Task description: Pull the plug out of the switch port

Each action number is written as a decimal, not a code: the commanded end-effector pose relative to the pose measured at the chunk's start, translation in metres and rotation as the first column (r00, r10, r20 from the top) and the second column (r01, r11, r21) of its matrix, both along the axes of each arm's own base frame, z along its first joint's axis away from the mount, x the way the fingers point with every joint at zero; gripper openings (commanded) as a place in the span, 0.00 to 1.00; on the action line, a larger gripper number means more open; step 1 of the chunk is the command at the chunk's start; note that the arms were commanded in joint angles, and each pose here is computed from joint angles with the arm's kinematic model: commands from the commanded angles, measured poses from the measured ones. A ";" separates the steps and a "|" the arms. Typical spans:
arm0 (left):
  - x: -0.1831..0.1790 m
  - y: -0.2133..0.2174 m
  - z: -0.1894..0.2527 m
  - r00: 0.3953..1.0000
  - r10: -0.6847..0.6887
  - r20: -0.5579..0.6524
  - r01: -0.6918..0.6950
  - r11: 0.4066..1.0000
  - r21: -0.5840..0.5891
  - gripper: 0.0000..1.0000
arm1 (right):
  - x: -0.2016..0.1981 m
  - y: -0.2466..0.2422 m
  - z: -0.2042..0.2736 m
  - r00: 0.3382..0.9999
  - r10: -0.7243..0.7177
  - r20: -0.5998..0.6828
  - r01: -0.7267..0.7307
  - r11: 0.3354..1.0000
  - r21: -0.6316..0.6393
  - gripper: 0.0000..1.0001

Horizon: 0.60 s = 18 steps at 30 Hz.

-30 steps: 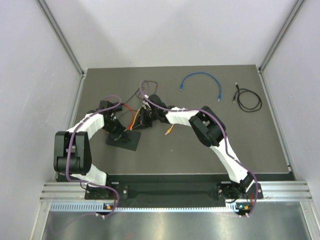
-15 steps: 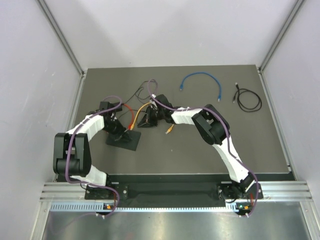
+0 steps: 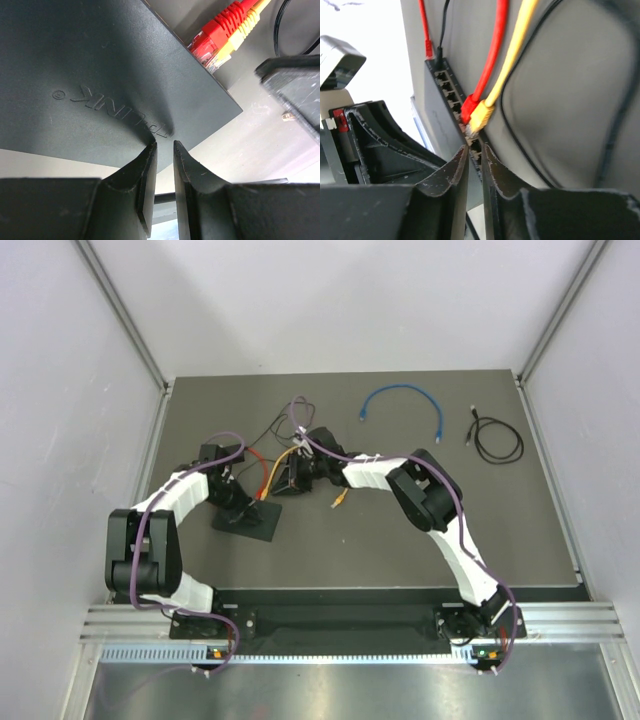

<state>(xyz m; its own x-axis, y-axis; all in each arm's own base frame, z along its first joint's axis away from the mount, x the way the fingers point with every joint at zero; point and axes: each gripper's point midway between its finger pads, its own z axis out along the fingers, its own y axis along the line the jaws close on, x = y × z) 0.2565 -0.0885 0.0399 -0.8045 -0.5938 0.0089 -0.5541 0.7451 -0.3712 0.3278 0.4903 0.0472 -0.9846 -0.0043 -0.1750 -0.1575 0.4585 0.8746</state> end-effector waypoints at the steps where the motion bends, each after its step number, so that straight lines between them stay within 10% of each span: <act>1: -0.035 0.034 -0.036 0.991 -0.016 -0.135 0.043 0.980 0.195 0.27 | -0.005 0.022 0.027 0.998 0.044 0.051 -0.049 0.995 0.083 0.17; 18: -0.032 0.032 -0.036 0.991 -0.034 -0.132 0.058 0.982 0.182 0.27 | -0.005 0.034 -0.005 0.999 0.050 0.002 -0.050 0.996 0.069 0.29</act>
<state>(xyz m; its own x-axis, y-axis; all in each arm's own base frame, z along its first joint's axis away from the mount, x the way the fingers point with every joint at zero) 0.2565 -0.0886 0.0401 -0.8123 -0.5833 0.0057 -0.5429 0.7524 -0.3731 0.3178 0.5103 0.0329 -0.9911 -0.0388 -0.1276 -0.1318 0.4289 0.8937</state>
